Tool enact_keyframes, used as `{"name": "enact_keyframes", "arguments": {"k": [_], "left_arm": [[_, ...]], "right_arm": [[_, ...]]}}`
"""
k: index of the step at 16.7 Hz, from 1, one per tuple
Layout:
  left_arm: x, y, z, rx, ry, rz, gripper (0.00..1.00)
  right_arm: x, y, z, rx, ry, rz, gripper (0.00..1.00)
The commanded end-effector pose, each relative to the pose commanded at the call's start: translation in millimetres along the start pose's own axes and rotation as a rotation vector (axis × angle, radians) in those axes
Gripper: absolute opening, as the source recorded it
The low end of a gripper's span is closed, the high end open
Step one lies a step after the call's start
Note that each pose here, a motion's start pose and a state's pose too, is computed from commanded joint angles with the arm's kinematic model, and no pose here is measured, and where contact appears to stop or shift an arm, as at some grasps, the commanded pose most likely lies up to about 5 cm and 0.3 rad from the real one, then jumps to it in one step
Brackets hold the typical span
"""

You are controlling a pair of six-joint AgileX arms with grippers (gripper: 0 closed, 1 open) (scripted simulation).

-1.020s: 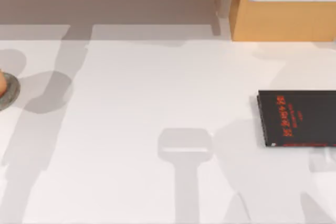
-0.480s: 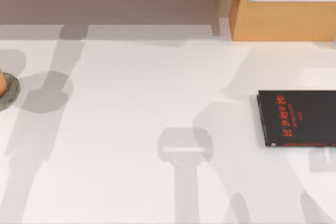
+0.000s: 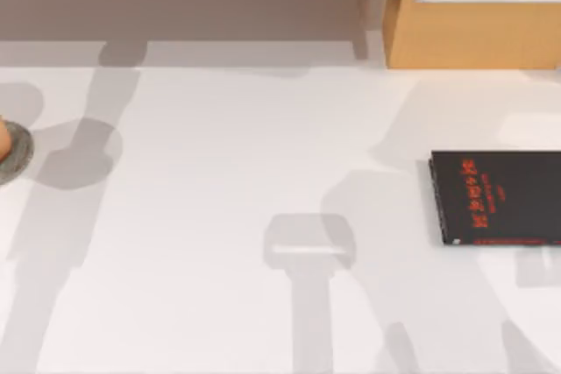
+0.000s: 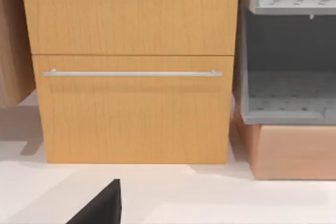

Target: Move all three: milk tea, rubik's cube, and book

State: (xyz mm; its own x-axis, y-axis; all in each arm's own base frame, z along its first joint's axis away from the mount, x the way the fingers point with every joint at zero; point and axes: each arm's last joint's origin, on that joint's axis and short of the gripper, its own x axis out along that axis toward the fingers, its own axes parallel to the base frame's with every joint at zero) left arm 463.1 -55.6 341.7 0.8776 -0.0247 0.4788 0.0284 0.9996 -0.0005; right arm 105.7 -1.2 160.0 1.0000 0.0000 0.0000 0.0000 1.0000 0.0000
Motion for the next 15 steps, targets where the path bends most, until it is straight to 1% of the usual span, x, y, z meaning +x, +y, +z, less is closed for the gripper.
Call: {"name": "enact_keyframes", "arguments": {"k": [5, 6, 15], "left_arm": [[0.0, 0.0, 0.0, 0.000, 0.000, 0.000, 0.98], [0.0, 0.0, 0.0, 0.000, 0.000, 0.000, 1.00], [-0.8, -1.1, 0.9, -0.001, -0.001, -0.002, 1.00]], "right_arm": [[0.0, 0.0, 0.0, 0.000, 0.000, 0.000, 1.00], [0.0, 0.0, 0.0, 0.000, 0.000, 0.000, 1.00], [0.0, 0.0, 0.0, 0.000, 0.000, 0.000, 1.00]]}}
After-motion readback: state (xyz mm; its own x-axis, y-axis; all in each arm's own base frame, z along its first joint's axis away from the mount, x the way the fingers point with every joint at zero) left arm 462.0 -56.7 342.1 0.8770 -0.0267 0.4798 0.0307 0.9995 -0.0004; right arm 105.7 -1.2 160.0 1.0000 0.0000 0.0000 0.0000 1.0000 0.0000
